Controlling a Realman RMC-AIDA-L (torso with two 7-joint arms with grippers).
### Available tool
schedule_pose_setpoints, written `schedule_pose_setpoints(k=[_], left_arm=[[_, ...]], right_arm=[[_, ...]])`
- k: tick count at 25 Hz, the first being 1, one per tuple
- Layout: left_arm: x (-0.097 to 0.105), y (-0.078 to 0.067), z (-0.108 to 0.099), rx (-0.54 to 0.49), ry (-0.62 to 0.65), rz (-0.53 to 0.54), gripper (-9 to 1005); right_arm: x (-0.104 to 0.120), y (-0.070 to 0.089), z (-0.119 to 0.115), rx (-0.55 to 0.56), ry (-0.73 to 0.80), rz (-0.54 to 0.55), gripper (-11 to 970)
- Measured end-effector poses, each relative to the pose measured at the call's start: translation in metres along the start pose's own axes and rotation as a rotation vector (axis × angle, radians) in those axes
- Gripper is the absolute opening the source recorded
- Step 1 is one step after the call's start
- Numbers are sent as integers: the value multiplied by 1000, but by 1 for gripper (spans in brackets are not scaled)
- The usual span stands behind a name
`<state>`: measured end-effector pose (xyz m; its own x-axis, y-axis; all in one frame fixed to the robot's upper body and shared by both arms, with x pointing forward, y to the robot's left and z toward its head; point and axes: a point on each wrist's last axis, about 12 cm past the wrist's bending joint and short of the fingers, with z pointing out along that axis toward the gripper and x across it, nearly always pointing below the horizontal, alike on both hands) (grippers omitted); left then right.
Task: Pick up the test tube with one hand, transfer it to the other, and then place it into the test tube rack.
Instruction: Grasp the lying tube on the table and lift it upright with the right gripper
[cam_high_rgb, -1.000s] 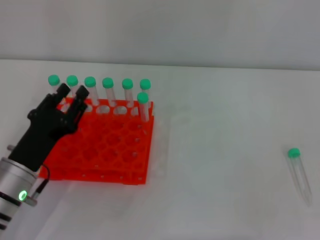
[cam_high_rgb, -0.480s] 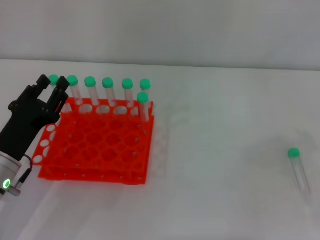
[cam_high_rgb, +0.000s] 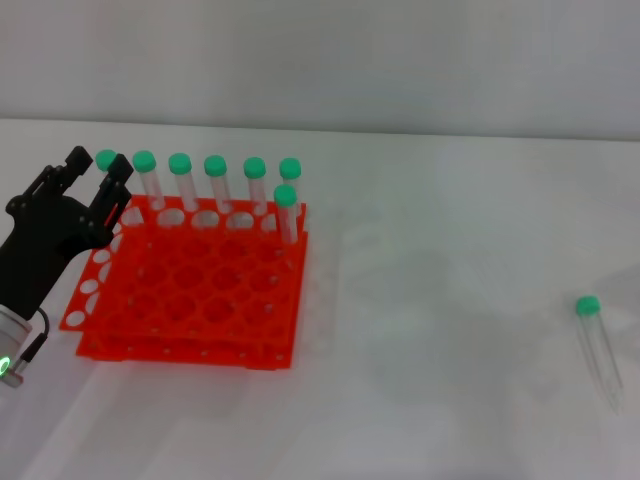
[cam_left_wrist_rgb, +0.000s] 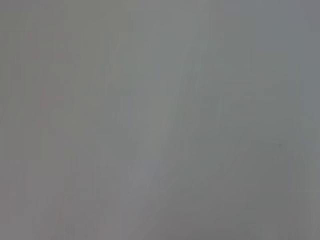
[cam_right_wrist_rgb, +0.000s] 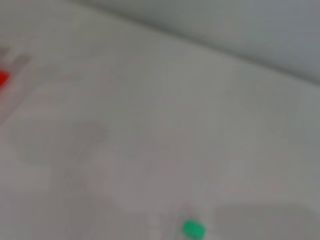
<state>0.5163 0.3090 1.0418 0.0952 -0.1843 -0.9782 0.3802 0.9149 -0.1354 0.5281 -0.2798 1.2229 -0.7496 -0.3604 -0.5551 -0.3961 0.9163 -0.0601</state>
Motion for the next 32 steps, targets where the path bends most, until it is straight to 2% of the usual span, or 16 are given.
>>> schedule_pose_setpoints(k=[1,3,6,8,15,25,32], left_arm=[[0,0,0,0,1,8,503],[0,1,-1,0,3,21,503],[-1,1,0,12,9,34,502],[-1,1,1,17,10,39,502],[-2,-1,7,39,15,55,500],[-1,-1,10,44,26,93,497],[-1,-2,11,46,24,102,496]], right_arm=[[-2,12,8,-3,37,-10,789],[-4,27,19,-5,81,-29,787],[-5,43,34,-23,120,-47,784],[-6,48,42,-35,133,-51,782],[-9,54,64,-62,169,-48,776],[-17,52,89,-55,261,-46,766],[-20,51,96,-33,313,-51,666]])
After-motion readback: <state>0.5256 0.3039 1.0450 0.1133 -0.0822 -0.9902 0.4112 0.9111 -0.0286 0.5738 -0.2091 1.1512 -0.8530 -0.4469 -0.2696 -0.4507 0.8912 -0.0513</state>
